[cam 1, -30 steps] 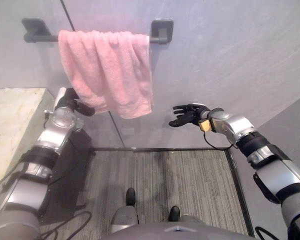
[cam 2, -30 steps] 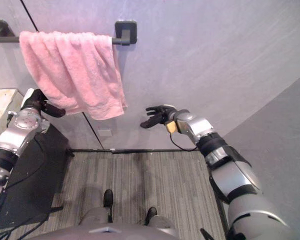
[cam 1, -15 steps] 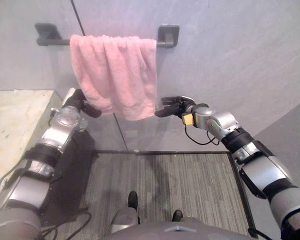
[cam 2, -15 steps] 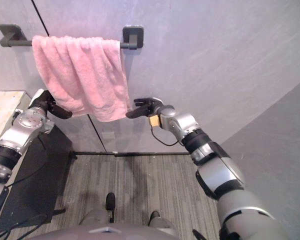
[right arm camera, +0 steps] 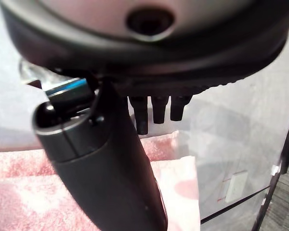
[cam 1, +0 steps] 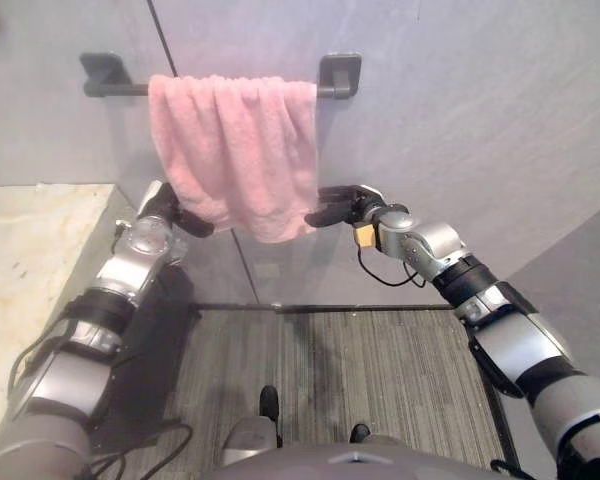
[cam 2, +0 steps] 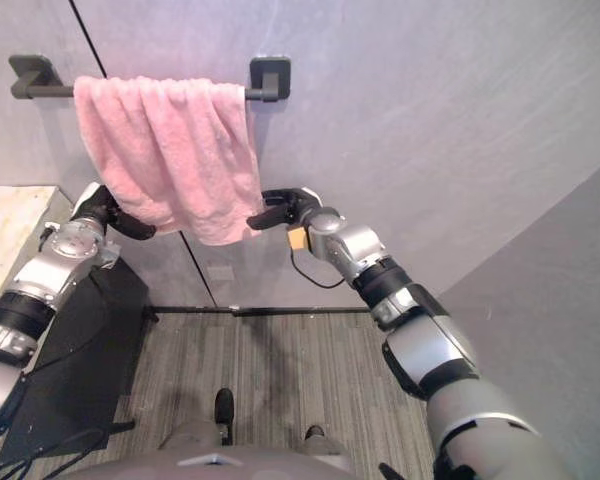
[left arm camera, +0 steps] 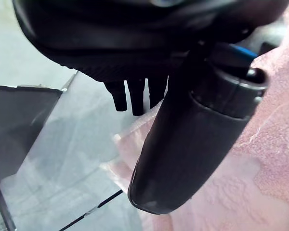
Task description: Organize the bathroom.
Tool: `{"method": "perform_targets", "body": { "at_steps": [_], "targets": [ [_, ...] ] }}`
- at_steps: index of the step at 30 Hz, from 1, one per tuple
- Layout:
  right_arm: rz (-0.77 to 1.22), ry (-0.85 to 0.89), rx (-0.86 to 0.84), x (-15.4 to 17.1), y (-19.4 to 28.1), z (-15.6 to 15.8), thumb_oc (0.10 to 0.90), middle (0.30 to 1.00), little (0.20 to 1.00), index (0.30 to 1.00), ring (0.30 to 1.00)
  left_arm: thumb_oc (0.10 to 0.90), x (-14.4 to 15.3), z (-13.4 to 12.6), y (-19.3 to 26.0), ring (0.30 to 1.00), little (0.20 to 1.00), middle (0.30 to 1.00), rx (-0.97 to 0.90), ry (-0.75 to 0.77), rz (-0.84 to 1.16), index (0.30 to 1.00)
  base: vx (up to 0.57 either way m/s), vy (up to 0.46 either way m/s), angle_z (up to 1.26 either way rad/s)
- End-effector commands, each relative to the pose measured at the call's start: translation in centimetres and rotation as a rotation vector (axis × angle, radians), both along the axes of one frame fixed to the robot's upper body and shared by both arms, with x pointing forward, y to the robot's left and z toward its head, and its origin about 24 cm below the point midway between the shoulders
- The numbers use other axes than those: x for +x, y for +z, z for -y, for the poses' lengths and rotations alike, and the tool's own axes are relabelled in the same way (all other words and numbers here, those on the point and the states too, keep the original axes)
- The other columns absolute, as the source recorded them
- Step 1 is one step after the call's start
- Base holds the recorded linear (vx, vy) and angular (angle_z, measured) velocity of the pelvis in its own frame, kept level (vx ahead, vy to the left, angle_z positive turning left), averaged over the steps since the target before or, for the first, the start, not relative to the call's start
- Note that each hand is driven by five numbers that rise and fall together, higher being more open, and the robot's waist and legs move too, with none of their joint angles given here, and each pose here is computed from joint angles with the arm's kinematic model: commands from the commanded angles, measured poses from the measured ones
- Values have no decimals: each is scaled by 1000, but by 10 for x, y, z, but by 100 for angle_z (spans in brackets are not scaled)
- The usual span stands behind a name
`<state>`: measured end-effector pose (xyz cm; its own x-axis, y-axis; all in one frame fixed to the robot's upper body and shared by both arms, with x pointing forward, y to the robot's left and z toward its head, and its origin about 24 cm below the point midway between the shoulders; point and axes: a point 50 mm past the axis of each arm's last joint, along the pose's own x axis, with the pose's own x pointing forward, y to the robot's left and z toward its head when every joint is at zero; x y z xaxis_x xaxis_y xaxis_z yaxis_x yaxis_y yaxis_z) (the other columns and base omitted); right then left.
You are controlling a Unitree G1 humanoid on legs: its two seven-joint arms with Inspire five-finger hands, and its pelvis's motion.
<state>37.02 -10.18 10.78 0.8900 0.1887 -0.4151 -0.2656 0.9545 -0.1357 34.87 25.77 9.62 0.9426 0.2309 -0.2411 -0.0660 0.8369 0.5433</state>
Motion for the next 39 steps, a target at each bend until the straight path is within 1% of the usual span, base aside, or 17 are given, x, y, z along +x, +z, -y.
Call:
{"method": "perform_targets", "body": {
  "at_steps": [1, 10, 11, 12, 13, 14, 15, 29, 34, 36, 38, 39],
  "targets": [
    [460, 137, 42, 16, 123, -52, 800, 900, 900, 900, 900, 800, 41, 62, 106, 900, 900, 900, -71, -173, 392, 900, 0, 0, 0],
    [492, 143, 29, 15, 132, -55, 800, 900, 900, 900, 900, 800, 44, 67, 129, 900, 900, 900, -59, -181, 455, 900, 12, 4, 0],
    [491, 143, 26, 15, 132, -55, 764, 846, 846, 846, 846, 800, 44, 67, 129, 900, 900, 900, -58, -181, 454, 900, 37, 13, 0],
    [484, 143, 17, 15, 130, -56, 540, 509, 509, 509, 509, 654, 44, 68, 130, 681, 681, 681, -56, -185, 446, 681, 33, 7, 0],
    [480, 141, 14, 15, 129, -56, 460, 389, 389, 389, 389, 574, 44, 69, 130, 561, 561, 561, -55, -186, 441, 561, 47, 6, 0],
    [471, 140, 11, 14, 126, -56, 400, 300, 300, 300, 300, 428, 44, 69, 129, 342, 342, 342, -52, -188, 431, 342, 36, 4, 0],
    [467, 139, 9, 15, 125, -56, 400, 300, 300, 300, 300, 400, 44, 70, 128, 300, 300, 300, -49, -189, 425, 300, 38, 7, 0],
    [439, 141, -20, 14, 116, -55, 400, 300, 300, 300, 300, 400, 45, 69, 113, 300, 300, 300, -42, -165, 369, 300, 3, 2, 2],
    [428, 134, -38, 15, 114, -50, 400, 300, 300, 300, 300, 400, 45, 65, 109, 300, 300, 300, -33, -125, 359, 300, 0, 0, 0],
    [419, 125, -51, 16, 111, -47, 400, 300, 300, 300, 300, 400, 43, 54, 100, 300, 300, 300, -27, 9, 315, 300, 0, 0, 0],
    [415, 123, -56, 16, 110, -46, 400, 300, 300, 300, 300, 400, 42, 45, 93, 300, 300, 300, -24, 97, 287, 300, 0, 0, 0],
    [409, 115, -63, 16, 109, -45, 400, 300, 300, 300, 300, 400, 39, 32, 82, 300, 300, 300, -32, 214, 244, 300, 0, 0, 0]
  ]
}}
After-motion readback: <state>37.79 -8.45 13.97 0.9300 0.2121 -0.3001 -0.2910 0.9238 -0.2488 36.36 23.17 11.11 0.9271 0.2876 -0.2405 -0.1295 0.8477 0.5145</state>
